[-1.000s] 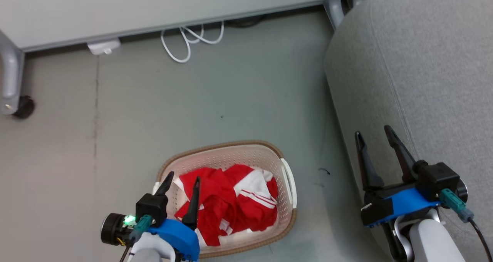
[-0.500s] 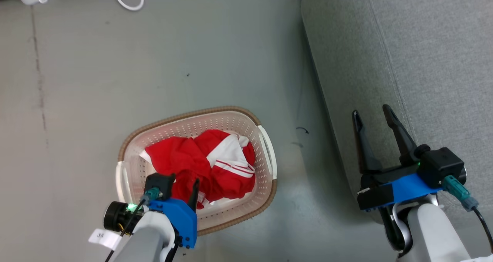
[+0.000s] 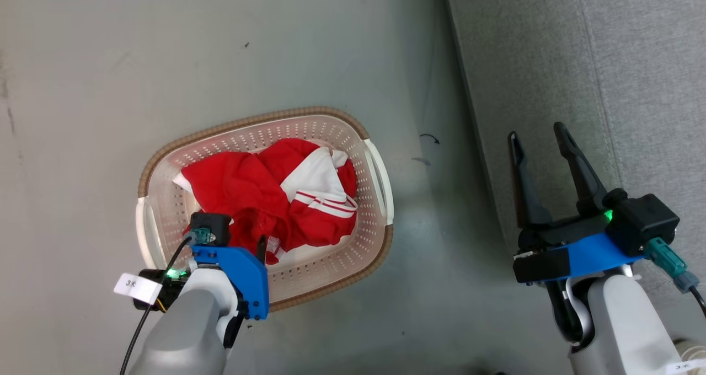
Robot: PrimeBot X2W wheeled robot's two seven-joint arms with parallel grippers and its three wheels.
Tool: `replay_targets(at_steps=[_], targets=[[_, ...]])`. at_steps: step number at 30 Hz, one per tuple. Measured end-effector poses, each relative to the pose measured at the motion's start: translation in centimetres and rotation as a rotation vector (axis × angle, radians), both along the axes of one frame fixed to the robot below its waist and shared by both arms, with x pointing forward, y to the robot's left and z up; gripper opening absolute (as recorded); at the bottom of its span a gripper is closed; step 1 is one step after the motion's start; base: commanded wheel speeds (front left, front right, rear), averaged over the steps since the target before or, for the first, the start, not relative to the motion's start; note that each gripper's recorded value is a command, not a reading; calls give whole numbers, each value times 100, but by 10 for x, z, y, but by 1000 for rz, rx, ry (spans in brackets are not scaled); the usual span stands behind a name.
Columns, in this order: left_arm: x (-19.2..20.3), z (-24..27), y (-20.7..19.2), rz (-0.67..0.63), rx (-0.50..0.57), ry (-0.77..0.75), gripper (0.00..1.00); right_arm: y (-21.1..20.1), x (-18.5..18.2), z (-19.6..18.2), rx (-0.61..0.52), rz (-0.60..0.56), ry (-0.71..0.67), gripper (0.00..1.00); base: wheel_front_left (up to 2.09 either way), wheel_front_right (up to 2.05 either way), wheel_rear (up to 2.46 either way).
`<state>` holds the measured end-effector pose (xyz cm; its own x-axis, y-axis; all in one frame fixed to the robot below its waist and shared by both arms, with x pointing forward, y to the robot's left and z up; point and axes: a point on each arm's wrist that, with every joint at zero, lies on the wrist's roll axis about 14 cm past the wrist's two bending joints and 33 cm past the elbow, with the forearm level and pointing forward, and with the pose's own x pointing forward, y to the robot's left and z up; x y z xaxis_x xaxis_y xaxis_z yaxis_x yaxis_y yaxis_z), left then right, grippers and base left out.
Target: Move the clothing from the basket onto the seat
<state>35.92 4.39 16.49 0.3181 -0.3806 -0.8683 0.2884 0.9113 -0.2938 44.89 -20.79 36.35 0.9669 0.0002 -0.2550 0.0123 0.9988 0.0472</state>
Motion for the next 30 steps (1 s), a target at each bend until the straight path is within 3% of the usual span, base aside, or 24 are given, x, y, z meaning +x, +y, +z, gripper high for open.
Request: replay_targets(at_steps=[30], targets=[[-10,-44,-27,117,37,190,100,-5,3,-35,10,-15,65,100,0,0,0]])
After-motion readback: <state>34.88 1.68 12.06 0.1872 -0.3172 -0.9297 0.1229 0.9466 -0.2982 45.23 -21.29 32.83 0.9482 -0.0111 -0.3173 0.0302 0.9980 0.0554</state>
